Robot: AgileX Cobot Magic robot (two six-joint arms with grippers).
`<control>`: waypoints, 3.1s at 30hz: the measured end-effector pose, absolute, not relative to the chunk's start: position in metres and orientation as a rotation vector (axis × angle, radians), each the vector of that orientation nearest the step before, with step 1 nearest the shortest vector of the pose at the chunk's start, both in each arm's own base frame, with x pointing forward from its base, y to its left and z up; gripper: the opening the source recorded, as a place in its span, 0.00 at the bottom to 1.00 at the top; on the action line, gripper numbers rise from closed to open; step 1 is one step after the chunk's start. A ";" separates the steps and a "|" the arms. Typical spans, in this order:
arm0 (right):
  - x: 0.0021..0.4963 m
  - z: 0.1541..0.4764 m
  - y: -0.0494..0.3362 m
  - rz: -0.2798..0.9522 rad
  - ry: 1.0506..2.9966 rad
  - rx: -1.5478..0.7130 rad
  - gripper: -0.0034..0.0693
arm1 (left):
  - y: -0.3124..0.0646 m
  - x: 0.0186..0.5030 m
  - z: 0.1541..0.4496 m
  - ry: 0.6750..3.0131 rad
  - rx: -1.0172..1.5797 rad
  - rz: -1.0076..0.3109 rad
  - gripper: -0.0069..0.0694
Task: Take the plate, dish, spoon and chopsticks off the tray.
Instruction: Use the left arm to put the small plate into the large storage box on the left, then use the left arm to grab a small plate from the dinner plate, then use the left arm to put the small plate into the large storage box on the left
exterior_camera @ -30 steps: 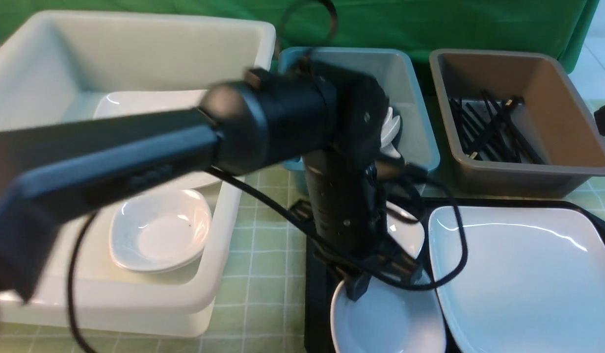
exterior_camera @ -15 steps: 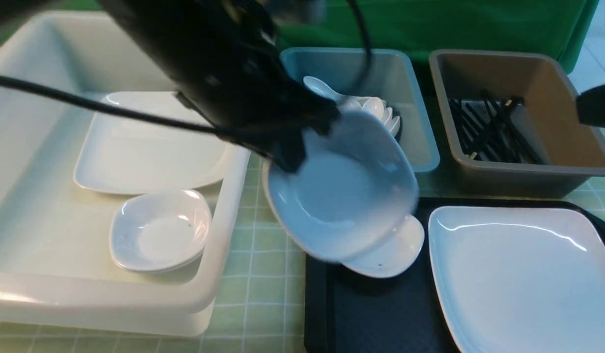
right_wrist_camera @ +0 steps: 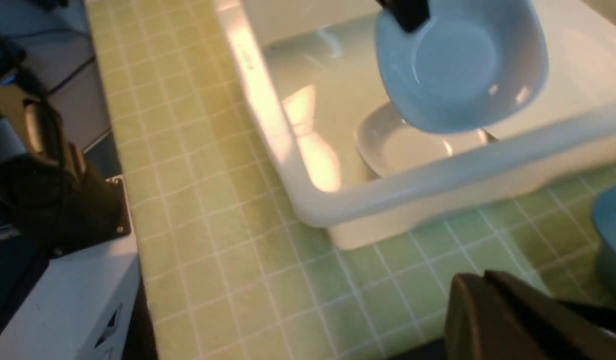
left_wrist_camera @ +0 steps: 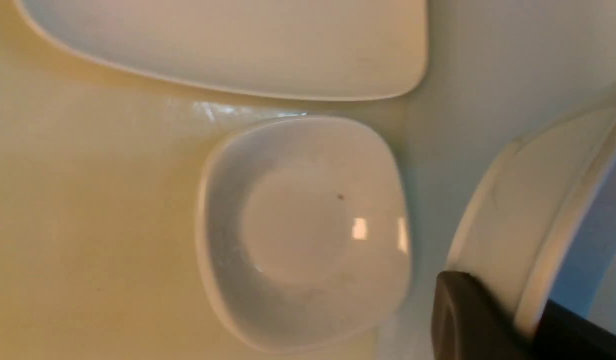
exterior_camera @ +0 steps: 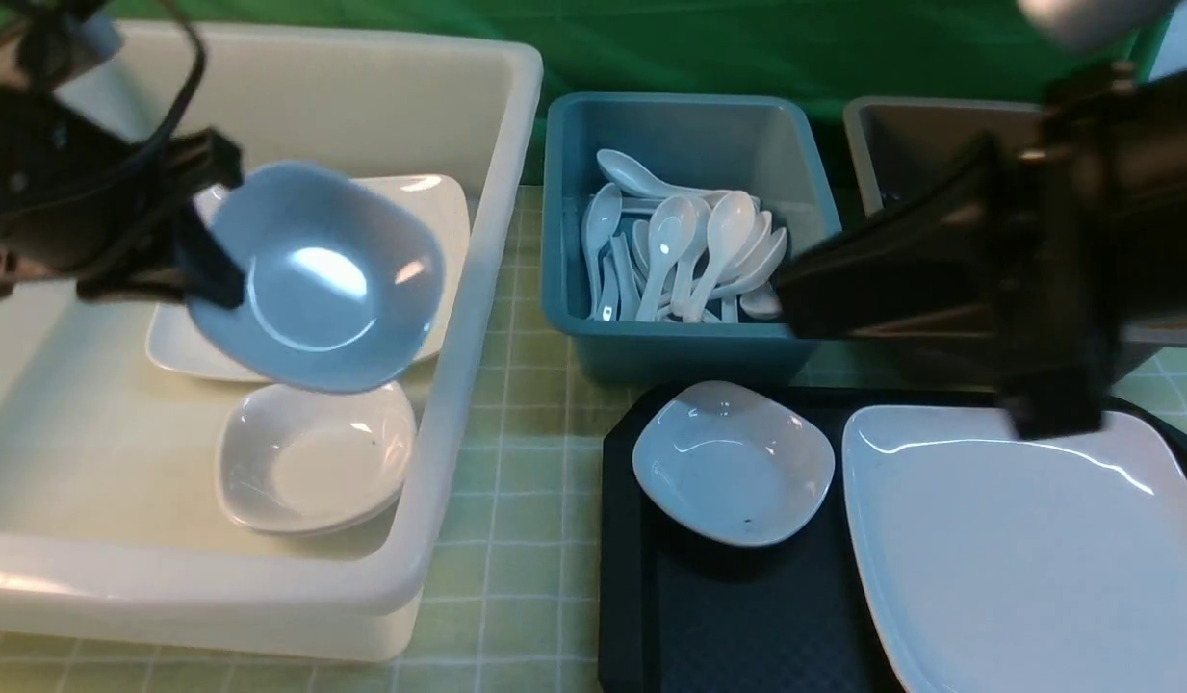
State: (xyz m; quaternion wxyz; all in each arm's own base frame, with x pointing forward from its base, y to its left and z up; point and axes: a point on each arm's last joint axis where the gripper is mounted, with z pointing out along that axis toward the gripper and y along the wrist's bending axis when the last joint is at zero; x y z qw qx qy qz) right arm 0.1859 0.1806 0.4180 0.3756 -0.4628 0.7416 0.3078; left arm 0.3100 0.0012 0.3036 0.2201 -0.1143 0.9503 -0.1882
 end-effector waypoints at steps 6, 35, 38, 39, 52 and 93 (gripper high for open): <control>0.198 0.430 0.216 0.737 1.876 -1.261 0.04 | 0.004 0.318 0.256 2.735 -0.373 -0.516 0.13; 0.234 0.397 0.046 -0.068 2.448 -0.524 0.06 | -0.256 0.268 0.330 2.320 0.759 -0.481 0.12; 0.222 0.391 0.030 -0.041 2.461 -0.429 0.06 | -0.292 0.266 0.294 2.328 0.933 -0.384 0.22; 0.218 0.392 0.028 -0.032 2.453 -0.410 0.06 | -0.302 0.267 0.280 2.337 0.980 -0.349 0.26; 0.193 0.406 0.023 -0.007 2.352 -0.365 0.06 | -0.339 0.295 0.181 2.363 1.210 -0.108 0.81; 0.238 0.426 0.203 0.780 2.029 -1.043 0.06 | -0.087 0.323 0.333 2.572 0.378 -0.024 0.10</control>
